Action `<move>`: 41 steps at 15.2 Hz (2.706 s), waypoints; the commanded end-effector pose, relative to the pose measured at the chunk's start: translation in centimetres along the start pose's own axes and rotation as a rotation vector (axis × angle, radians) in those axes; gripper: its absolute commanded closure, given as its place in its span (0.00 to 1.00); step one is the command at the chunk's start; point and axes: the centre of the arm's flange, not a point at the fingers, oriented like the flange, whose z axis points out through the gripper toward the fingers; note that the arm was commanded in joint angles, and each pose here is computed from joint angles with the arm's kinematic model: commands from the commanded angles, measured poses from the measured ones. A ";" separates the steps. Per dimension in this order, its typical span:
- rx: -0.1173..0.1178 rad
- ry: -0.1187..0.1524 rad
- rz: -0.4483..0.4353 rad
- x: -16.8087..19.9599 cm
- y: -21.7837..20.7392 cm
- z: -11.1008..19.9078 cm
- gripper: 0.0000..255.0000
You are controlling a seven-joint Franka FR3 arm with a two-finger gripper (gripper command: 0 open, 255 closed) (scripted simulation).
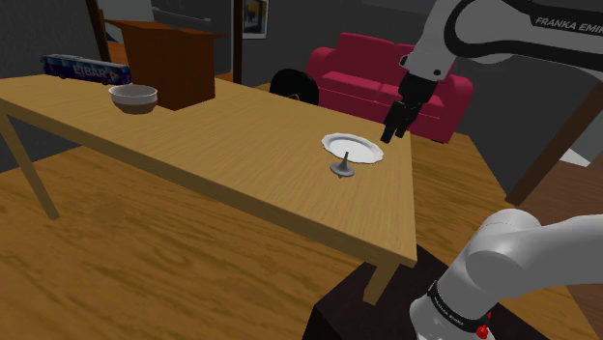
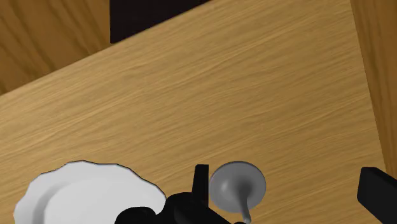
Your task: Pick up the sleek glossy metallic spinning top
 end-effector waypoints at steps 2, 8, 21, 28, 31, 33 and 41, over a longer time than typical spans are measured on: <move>0.008 0.032 0.035 0.2 0.1 1.1 0.00; 0.059 0.226 0.244 2.1 1.0 7.7 0.00; 0.085 0.326 0.352 3.2 1.7 14.9 0.00; 0.085 0.326 0.352 3.1 1.9 15.0 1.00; 0.085 0.326 0.352 3.2 1.7 14.9 1.00; 0.085 0.326 0.352 3.3 1.7 13.9 1.00; 0.085 0.326 0.352 3.5 1.3 9.7 1.00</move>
